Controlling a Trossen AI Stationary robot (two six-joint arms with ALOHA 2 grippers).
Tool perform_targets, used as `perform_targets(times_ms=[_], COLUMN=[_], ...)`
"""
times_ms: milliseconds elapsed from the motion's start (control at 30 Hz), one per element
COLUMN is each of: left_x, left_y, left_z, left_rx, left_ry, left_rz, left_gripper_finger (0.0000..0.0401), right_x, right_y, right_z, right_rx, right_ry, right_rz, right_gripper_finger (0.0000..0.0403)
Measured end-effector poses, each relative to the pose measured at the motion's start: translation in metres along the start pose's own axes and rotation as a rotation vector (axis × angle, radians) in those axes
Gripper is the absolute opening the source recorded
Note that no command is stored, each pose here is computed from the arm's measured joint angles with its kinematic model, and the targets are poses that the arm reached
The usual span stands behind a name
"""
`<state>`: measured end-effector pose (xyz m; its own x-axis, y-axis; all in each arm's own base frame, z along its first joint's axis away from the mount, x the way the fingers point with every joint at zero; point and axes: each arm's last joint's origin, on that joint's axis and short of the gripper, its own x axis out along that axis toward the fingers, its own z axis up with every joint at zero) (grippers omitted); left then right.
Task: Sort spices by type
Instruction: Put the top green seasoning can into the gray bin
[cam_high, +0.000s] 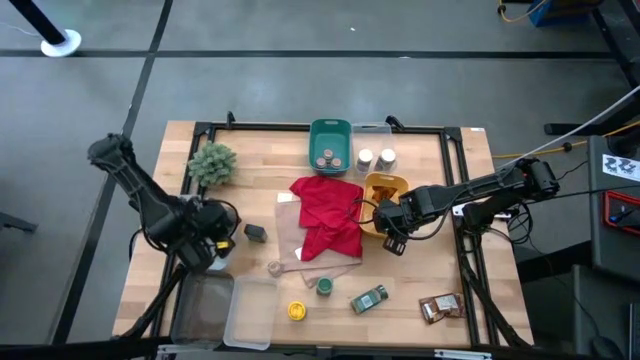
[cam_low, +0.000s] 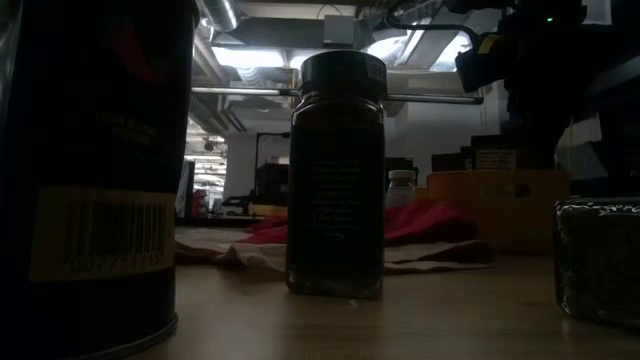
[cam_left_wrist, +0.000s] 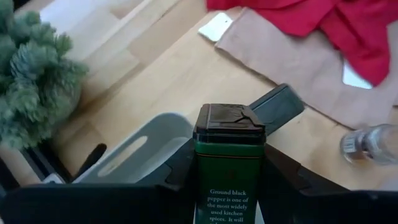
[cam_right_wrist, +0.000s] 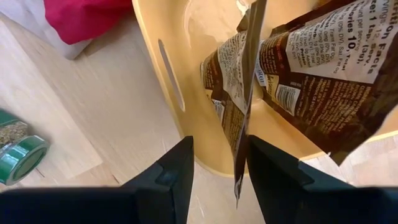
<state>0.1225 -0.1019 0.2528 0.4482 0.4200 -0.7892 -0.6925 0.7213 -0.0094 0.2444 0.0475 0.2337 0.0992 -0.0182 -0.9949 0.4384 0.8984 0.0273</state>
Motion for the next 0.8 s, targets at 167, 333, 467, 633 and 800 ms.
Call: perform_targets(times_ms=[167,333,467,633,800], left_x=[0.010,0.018,0.023,0.025,0.026], left_y=[0.005,0.010,0.014,0.017,0.019], left_z=[-0.014,-0.023,-0.029,-0.032,-0.030], left_rx=[-0.088,-0.158,-0.206,-0.222,-0.256], left_ry=[-0.045,-0.057,-0.063,-0.069,-0.104], left_rz=[0.018,0.039,0.053,0.070,0.081], left_gripper_finger=[0.0111,0.0111,0.0111,0.0111,0.0111], right_x=[0.000,0.000,0.000,0.000,0.000], right_y=[0.000,0.002,0.002,0.002,0.001], right_z=[0.000,0.002,0.002,0.002,0.003], right_rx=[-0.001,0.000,-0.002,-0.003,-0.003], right_ry=[-0.004,-0.021,-0.023,-0.026,-0.037], right_rz=[0.003,0.015,0.017,0.013,0.000], right_gripper_finger=[0.0145,0.0145,0.0145,0.0145,0.0145])
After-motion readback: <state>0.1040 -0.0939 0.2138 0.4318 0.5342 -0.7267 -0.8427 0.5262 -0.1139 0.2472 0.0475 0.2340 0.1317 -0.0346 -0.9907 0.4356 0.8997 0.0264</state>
